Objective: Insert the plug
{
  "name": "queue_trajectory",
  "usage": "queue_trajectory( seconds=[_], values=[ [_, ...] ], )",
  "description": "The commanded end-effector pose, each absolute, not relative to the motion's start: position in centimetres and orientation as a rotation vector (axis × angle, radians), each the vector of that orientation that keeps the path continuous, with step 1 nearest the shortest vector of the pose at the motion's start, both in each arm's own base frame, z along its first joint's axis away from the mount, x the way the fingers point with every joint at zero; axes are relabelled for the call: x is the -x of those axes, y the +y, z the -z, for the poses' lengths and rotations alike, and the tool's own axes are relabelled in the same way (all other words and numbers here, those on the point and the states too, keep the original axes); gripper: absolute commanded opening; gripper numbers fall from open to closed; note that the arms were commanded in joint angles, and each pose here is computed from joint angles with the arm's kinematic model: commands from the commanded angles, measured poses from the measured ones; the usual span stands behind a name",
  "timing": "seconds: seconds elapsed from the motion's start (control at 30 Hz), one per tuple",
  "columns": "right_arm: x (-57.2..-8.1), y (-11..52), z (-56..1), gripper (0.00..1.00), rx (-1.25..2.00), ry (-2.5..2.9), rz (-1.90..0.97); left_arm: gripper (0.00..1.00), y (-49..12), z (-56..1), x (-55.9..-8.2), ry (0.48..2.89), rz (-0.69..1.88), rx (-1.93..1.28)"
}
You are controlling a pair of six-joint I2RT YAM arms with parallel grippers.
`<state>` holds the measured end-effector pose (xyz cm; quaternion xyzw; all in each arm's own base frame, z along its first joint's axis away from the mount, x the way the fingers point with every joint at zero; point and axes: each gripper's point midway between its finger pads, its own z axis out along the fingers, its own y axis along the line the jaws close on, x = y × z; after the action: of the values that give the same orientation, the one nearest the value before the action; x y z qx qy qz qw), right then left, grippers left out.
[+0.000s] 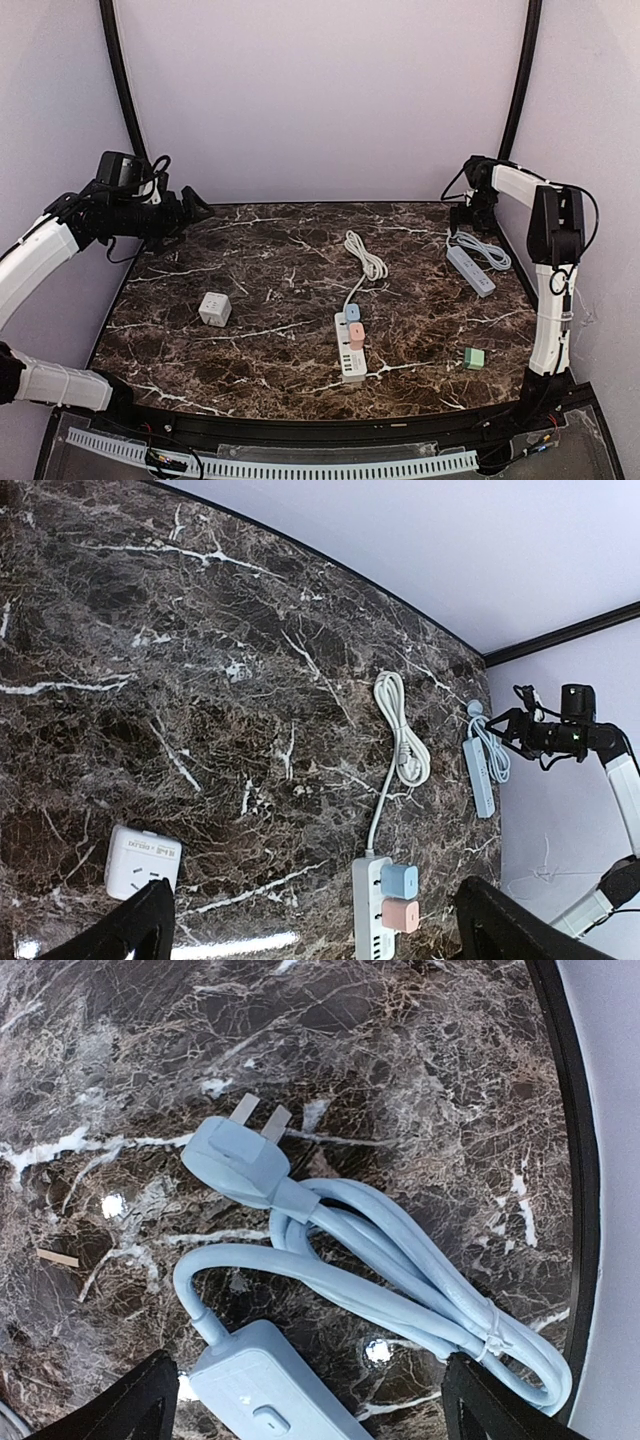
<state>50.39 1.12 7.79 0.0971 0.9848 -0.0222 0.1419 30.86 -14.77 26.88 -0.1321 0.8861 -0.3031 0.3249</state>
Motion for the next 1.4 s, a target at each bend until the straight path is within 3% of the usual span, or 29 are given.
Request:
queue_trajectory(
  seconds=[0.0,0.37,0.7,1.17,1.37],
  values=[
    [-50.5,1.3,-5.7,0.91,-0.259,2.873,0.035,1.0,-15.1,-28.7,-31.6,2.306,0.795,0.279],
    [-49.8,2.4,-3.8,0.85,-0.259,2.935,-0.049,1.0,-15.7,-30.1,-33.2,2.299,0.768,0.211],
    [-45.8,2.6,-3.3,0.8,-0.217,3.024,-0.028,1.0,-15.7,-29.5,-33.4,2.313,0.742,0.184],
    [-42.5,3.1,-4.2,0.8,-0.157,3.061,0.06,1.0,-15.6,-28.8,-33.0,2.329,0.731,0.16],
    [-40.4,2.8,-2.4,0.71,-0.176,3.117,0.176,1.0,-15.4,-28.8,-32.4,2.325,0.732,0.158]
  ],
)
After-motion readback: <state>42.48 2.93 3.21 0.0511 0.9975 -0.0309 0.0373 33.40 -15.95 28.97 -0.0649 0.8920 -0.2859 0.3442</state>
